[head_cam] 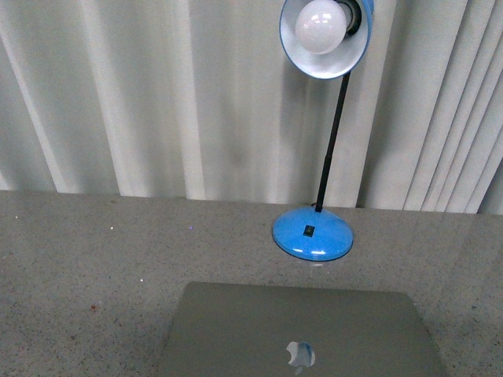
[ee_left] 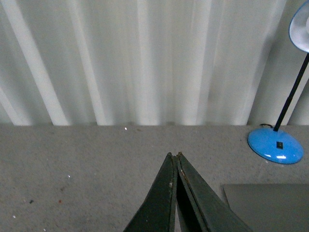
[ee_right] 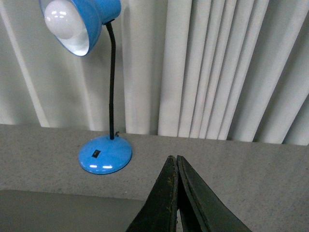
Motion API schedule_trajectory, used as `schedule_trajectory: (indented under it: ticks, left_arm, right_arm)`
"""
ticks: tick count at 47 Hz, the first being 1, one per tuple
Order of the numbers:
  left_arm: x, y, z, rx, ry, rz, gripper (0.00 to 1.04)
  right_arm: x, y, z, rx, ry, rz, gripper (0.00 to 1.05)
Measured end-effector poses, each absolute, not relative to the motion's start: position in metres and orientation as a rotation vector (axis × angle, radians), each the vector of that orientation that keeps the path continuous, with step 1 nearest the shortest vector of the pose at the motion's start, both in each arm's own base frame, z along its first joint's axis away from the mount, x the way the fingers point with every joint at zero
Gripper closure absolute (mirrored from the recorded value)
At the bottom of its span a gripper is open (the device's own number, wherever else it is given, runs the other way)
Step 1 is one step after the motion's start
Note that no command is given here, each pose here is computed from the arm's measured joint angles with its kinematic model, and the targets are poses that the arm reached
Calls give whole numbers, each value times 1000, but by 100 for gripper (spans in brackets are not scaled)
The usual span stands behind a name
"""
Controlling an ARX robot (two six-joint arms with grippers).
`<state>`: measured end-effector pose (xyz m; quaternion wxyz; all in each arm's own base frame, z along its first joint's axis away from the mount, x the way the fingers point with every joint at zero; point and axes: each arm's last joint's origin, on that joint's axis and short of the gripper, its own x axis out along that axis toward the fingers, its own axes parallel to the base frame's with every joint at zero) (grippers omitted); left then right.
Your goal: Close laptop
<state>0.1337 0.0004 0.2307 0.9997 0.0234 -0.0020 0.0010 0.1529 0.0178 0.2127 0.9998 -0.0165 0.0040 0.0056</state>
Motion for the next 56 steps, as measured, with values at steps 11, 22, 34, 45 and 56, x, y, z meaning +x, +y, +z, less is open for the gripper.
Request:
schedule_trajectory:
  ticks: [11, 22, 34, 45, 56]
  left_arm:
    - [123, 0, 202, 13, 5, 0, 101]
    - [117, 0, 189, 3, -1, 0, 101]
    - [111, 0, 178, 2, 0, 1, 101]
    - [104, 0, 173, -1, -6, 1, 101]
    - [96, 0, 173, -1, -26, 0, 101]
  right_arm:
    - [137, 3, 193, -14, 5, 17, 102]
    - [126, 0, 182, -11, 4, 3, 102]
    - [118, 0, 173, -11, 3, 3, 102]
    - [113, 0, 169, -11, -9, 3, 102]
    - [110, 0, 169, -11, -12, 3, 102]
